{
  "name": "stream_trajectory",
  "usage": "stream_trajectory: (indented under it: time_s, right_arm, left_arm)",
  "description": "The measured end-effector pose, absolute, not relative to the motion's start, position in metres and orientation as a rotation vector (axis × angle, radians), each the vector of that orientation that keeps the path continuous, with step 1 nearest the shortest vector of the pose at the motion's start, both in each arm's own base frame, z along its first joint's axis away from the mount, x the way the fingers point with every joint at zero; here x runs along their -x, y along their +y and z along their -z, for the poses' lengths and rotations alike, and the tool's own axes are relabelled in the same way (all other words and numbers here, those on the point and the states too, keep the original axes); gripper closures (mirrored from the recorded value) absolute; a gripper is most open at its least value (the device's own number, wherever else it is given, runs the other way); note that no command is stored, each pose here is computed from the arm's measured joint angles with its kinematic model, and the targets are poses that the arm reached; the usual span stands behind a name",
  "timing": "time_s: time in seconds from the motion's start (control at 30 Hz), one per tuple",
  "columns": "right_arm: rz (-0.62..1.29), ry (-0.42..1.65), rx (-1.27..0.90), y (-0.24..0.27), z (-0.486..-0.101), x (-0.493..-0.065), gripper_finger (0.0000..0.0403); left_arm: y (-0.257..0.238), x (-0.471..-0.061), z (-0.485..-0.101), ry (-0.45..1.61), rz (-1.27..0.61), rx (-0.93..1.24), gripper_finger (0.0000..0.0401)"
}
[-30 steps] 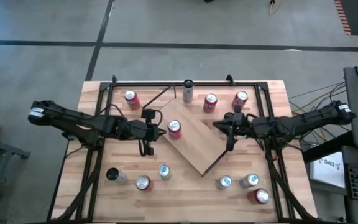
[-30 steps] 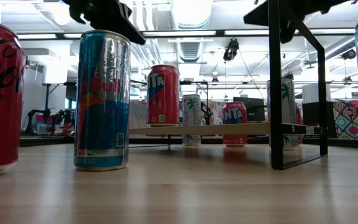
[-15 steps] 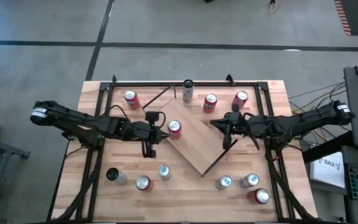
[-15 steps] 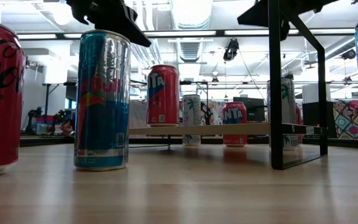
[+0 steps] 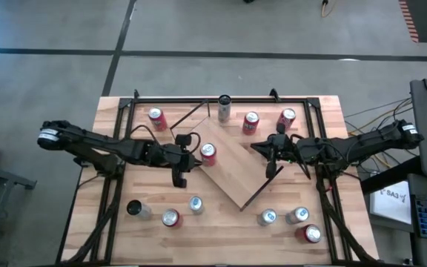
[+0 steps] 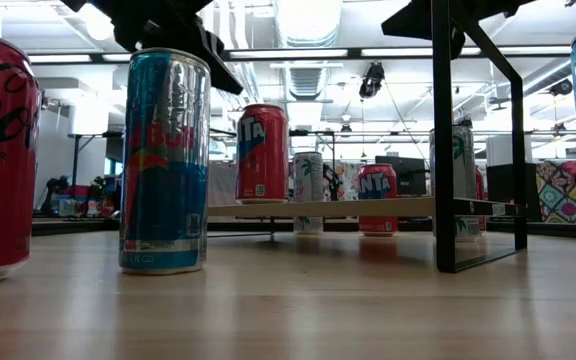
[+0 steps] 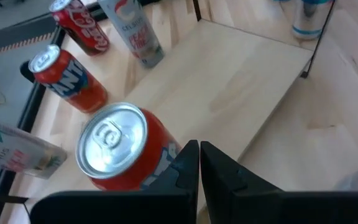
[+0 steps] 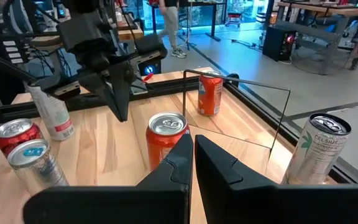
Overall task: Place canned beverage on shelf
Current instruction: Put the bottom orange soda can on the shelf
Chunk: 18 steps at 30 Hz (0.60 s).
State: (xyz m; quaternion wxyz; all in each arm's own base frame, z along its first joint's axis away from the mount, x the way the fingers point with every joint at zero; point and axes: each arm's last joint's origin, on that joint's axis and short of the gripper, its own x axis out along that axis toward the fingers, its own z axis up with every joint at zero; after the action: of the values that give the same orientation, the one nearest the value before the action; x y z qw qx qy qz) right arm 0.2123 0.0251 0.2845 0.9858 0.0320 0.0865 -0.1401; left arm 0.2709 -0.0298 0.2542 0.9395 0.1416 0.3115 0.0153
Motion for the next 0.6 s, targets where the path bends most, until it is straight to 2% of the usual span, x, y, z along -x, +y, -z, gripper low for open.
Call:
stream_trajectory:
  time_s: [0.6]
  right_arm:
    - [0.283,0.177,-0.073,0.025,-0.283,-0.214,0.0394]
  left_arm:
    - [-0.018,-0.268,-0.234,0.638,-0.073,-0.27,0.0401]
